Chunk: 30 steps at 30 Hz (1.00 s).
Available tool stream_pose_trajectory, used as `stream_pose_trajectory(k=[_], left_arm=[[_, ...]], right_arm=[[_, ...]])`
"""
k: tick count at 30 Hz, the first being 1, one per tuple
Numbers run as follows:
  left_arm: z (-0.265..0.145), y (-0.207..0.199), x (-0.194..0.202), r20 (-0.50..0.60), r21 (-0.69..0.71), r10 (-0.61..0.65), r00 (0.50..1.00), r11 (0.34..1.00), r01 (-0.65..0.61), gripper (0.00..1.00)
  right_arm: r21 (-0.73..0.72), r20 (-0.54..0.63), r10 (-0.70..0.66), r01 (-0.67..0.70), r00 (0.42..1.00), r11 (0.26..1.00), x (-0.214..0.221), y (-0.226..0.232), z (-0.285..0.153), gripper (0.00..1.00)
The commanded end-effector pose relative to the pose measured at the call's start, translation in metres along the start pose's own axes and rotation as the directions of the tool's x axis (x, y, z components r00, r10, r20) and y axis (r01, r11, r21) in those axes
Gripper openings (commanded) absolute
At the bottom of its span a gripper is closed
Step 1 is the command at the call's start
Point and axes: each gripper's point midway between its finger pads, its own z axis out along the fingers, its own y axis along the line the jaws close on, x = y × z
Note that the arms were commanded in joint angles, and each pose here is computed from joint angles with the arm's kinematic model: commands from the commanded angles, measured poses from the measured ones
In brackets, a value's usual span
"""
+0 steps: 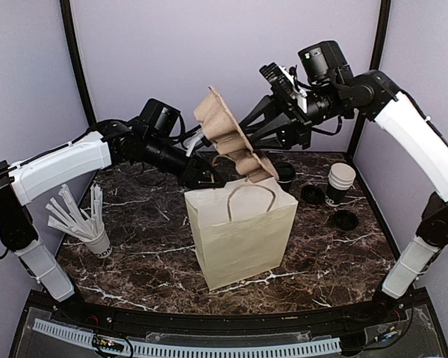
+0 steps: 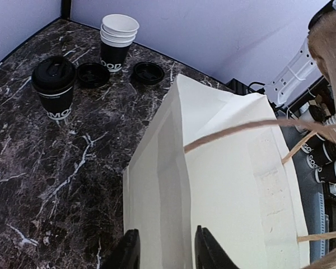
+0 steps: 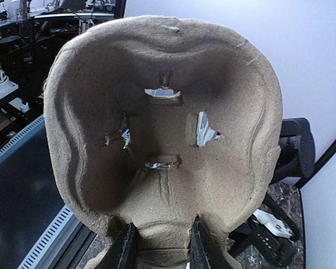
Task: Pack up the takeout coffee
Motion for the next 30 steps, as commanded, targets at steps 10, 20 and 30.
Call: stream_pose_trajectory(k=[10, 20, 30], left_arm=[[-0.074, 0.009, 0.007, 0.129, -0.36, -0.309, 0.942, 0.871, 0.335, 0.6], [-0.048, -0.024, 0.049, 0.087, -0.3, -0.459, 0.884, 0.834, 0.462, 0.58], [-0.043, -0.029, 0.062, 0.052, -0.346, -0.566, 0.823, 0.763, 0.546, 0.55]], right_arm=[[-0.102, -0.03, 0.075, -0.078, 0.997, 0.992, 0.032, 0.022, 0.039, 0.27], [-0.043, -0.088, 0.091, -0.095, 0.992, 0.995, 0.065, 0.015, 0.049, 0.27], [0.051, -0.152, 0.087, -0.08, 0.985, 0.995, 0.082, 0.01, 0.044, 0.27]])
